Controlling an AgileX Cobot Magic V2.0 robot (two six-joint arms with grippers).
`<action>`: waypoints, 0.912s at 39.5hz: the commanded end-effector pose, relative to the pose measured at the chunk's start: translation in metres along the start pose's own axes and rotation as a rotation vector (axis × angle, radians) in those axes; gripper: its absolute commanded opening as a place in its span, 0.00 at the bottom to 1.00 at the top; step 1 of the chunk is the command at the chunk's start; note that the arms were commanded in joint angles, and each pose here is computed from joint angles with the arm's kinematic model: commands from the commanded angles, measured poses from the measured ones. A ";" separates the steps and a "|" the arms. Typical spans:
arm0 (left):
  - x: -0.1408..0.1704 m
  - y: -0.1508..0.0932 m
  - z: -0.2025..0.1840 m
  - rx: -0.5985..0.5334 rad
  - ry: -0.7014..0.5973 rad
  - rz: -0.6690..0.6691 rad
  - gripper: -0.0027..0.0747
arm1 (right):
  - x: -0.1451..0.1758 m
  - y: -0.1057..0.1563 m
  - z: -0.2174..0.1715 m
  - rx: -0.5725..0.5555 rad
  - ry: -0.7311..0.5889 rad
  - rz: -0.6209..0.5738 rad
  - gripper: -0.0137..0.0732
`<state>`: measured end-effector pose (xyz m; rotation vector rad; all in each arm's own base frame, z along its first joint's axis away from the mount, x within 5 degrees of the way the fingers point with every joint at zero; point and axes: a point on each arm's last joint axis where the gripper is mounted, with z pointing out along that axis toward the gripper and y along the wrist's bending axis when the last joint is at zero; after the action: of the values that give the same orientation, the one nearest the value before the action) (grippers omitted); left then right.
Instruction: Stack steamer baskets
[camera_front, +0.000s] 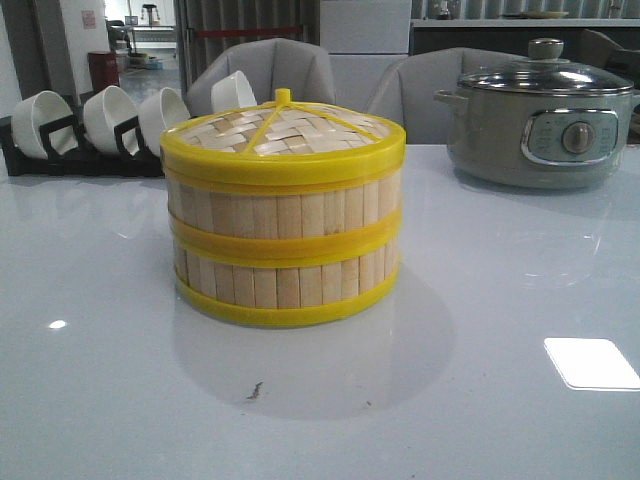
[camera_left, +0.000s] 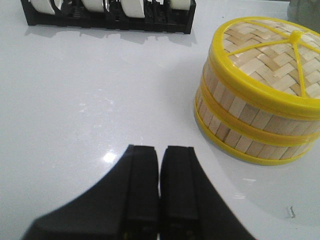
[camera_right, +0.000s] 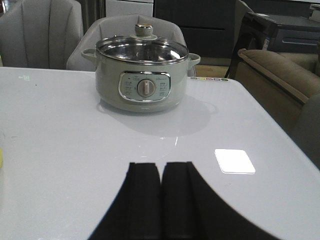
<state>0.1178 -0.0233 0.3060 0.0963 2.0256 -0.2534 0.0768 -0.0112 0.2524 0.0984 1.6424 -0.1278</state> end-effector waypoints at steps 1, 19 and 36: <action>-0.015 -0.001 -0.004 0.001 -0.103 -0.002 0.14 | -0.017 -0.001 -0.001 0.006 -0.107 -0.015 0.23; -0.015 -0.001 -0.004 0.001 -0.103 -0.002 0.14 | -0.017 -0.001 -0.001 0.006 -0.107 -0.015 0.23; -0.023 0.001 -0.005 -0.025 -0.185 0.019 0.14 | -0.017 -0.001 -0.001 0.006 -0.107 -0.015 0.23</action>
<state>0.1204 -0.0215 0.3107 0.0898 1.9666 -0.2263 0.0768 -0.0112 0.2524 0.0984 1.6424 -0.1278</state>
